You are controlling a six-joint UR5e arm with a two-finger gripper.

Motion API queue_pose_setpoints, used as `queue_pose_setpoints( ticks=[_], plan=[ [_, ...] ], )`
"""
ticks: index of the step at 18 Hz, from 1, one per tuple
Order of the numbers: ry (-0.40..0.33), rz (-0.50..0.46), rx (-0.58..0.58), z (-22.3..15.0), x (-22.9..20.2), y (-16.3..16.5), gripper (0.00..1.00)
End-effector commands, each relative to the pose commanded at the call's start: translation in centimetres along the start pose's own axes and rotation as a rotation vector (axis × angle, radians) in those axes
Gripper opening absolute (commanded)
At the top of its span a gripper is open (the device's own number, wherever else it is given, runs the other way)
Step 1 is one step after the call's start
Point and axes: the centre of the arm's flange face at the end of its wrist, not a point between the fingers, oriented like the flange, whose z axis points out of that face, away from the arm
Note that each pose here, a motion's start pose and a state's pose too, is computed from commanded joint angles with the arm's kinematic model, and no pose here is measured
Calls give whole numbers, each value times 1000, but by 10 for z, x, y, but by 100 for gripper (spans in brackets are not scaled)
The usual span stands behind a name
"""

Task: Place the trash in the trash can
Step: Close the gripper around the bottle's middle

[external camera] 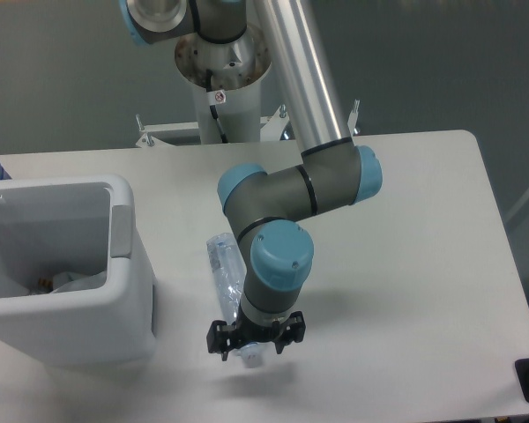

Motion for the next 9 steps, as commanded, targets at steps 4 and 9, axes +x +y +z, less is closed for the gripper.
queue_pose_setpoints(
  ticks=[4, 9],
  plan=[
    [-1, -3, -11, 8, 0, 0, 99],
    [-7, 2, -2, 16, -1, -1, 93]
  ],
)
